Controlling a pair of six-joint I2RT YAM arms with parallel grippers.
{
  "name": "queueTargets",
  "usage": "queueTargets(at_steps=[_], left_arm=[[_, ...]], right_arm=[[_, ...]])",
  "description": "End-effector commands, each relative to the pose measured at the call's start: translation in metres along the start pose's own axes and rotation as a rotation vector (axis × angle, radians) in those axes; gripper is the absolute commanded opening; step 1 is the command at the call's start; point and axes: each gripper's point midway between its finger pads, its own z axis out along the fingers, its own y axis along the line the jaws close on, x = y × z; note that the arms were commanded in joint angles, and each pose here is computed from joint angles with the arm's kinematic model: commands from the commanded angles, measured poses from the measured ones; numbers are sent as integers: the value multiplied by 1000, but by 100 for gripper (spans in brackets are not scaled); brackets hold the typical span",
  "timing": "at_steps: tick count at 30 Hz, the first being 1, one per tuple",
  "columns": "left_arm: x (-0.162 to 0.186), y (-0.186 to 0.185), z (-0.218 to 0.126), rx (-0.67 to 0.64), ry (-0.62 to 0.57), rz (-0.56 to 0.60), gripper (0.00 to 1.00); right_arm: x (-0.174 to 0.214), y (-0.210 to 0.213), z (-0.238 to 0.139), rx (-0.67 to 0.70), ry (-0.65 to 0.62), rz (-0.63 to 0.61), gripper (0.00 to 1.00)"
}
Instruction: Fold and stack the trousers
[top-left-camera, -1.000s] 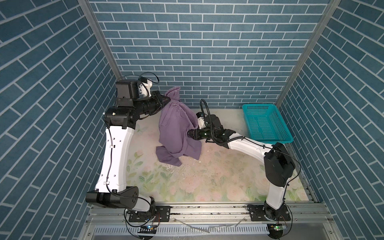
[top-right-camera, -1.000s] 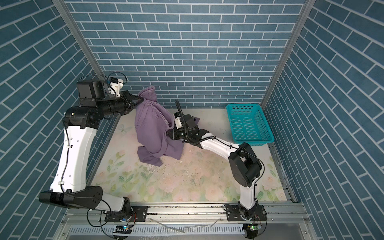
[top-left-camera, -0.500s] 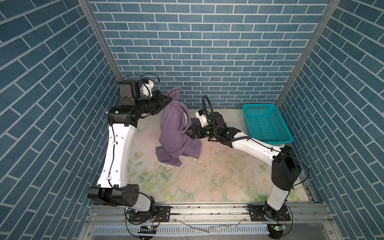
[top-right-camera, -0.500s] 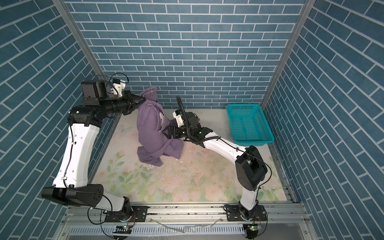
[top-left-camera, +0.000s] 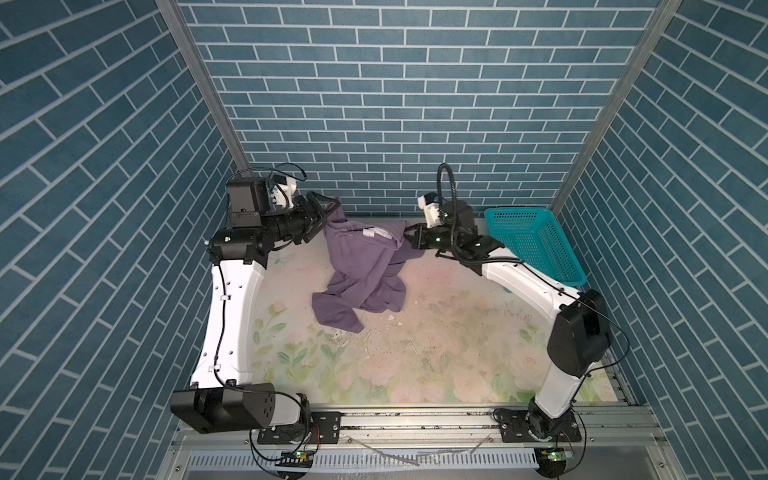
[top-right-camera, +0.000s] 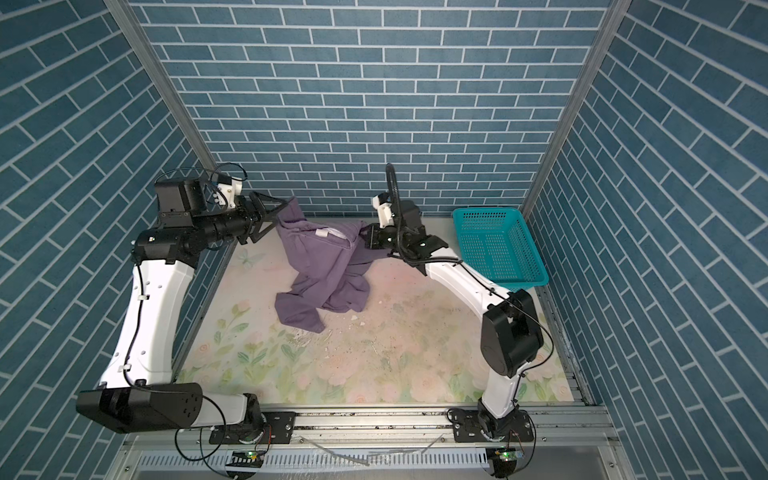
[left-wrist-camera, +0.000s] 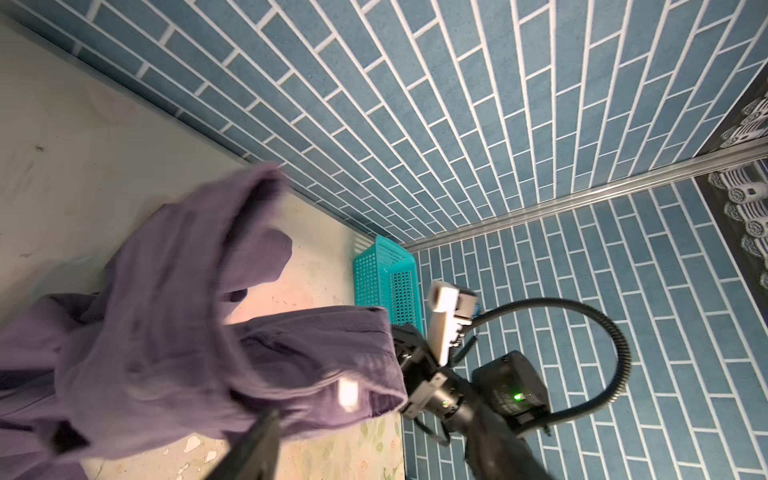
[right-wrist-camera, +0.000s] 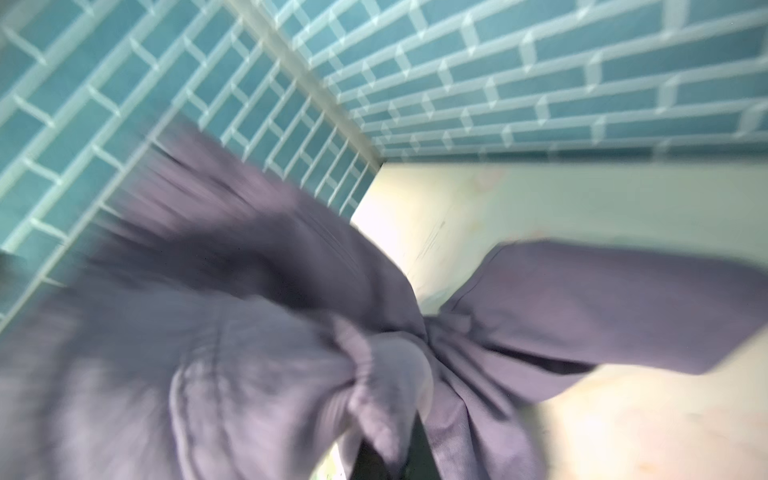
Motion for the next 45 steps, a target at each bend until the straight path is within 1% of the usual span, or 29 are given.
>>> queueTargets(at_steps=[1, 3, 5, 7, 8, 9, 10, 13, 14, 15, 17, 19, 22, 25, 28, 30, 31, 32, 33, 34, 35, 36, 37, 38, 40, 41, 42, 43, 45], left_arm=[[-5, -34, -10, 111, -47, 103, 99], [-4, -52, -18, 115, -91, 181, 99], [4, -68, -20, 105, -105, 258, 99], [18, -78, -13, 107, -79, 315, 99], [30, -82, -4, 109, -46, 351, 99], [41, -84, 4, 104, -18, 382, 96], [55, -85, 13, 92, 13, 439, 93], [89, -72, 36, -4, 88, 585, 80], [98, -66, 42, -30, 113, 622, 77], [104, -60, 48, -50, 131, 643, 77], [116, -48, 57, -88, 163, 691, 81], [127, -34, 67, -143, 202, 743, 89], [141, -26, 79, -184, 245, 816, 99], [152, -23, 95, -206, 290, 870, 99], [155, -14, 111, -239, 314, 901, 99], [156, -8, 120, -255, 324, 908, 92], [155, -6, 124, -268, 323, 907, 86], [154, -5, 127, -272, 327, 910, 77], [154, -4, 130, -274, 331, 911, 69], [152, -5, 133, -277, 326, 911, 52], [150, -7, 135, -280, 319, 910, 33], [147, -9, 135, -285, 311, 912, 17], [143, -12, 135, -295, 296, 915, 7], [138, -15, 133, -306, 282, 920, 2], [124, -22, 126, -350, 250, 943, 0], [117, -28, 119, -369, 233, 958, 0], [107, -33, 112, -399, 204, 978, 0], [96, -39, 101, -435, 167, 993, 0], [75, -53, 81, -487, 83, 1020, 0]], right_arm=[[-36, 29, -52, -39, -46, -79, 0], [-28, 42, -53, -110, 20, -70, 0], [-14, 54, -49, -198, 88, -24, 0], [-2, 54, -43, -225, 130, 15, 0], [1, 53, -42, -223, 137, 23, 0], [3, 52, -41, -219, 141, 26, 0], [3, 52, -43, -218, 136, 24, 0], [0, 56, -47, -237, 123, 9, 0], [0, 58, -48, -246, 126, 6, 0], [0, 61, -48, -258, 129, 3, 0], [0, 65, -49, -283, 141, 7, 0], [1, 68, -48, -307, 153, 15, 0], [1, 69, -47, -330, 155, 30, 0], [0, 71, -45, -358, 155, 48, 0], [0, 74, -43, -381, 161, 63, 0], [0, 73, -43, -384, 164, 69, 0], [0, 73, -44, -384, 164, 69, 0], [0, 73, -44, -386, 162, 66, 0], [0, 72, -45, -383, 159, 66, 0], [0, 71, -45, -379, 158, 68, 0], [1, 69, -45, -376, 158, 69, 0], [1, 67, -46, -371, 155, 70, 0], [2, 64, -47, -360, 152, 73, 0], [2, 61, -47, -351, 151, 74, 0], [4, 50, -49, -299, 140, 63, 0], [7, 40, -49, -241, 137, 45, 0], [10, 26, -49, -149, 132, 8, 0], [13, 10, -50, -49, 127, -24, 0], [18, -14, -54, 80, 108, -64, 0]])
